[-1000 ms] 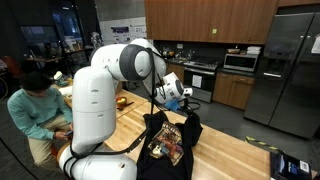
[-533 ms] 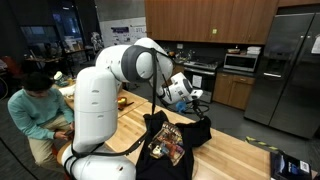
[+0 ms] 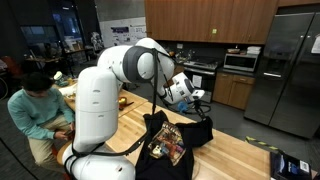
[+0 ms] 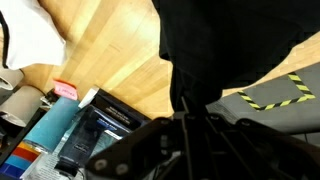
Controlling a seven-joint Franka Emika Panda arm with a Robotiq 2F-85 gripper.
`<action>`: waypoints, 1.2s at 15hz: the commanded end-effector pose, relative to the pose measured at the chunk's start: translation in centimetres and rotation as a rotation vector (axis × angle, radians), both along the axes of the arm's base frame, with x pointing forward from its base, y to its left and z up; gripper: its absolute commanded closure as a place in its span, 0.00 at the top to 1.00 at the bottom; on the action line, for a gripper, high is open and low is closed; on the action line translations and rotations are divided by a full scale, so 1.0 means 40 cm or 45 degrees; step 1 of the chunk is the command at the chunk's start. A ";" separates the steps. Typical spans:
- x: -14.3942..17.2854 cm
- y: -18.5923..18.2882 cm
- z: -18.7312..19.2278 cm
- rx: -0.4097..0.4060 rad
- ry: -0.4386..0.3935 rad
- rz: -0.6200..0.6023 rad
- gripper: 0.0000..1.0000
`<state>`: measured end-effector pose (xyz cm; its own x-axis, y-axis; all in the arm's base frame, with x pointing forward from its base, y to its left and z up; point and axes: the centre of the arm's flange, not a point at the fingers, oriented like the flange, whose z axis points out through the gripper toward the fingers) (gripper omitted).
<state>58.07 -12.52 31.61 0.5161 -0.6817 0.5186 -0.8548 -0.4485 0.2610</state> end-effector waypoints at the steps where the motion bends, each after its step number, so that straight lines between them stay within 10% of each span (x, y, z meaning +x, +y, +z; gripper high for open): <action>1: 0.005 -0.029 0.004 0.015 0.003 -0.034 0.01; 18: 0.039 -0.341 -0.070 -0.055 0.103 -0.459 0.01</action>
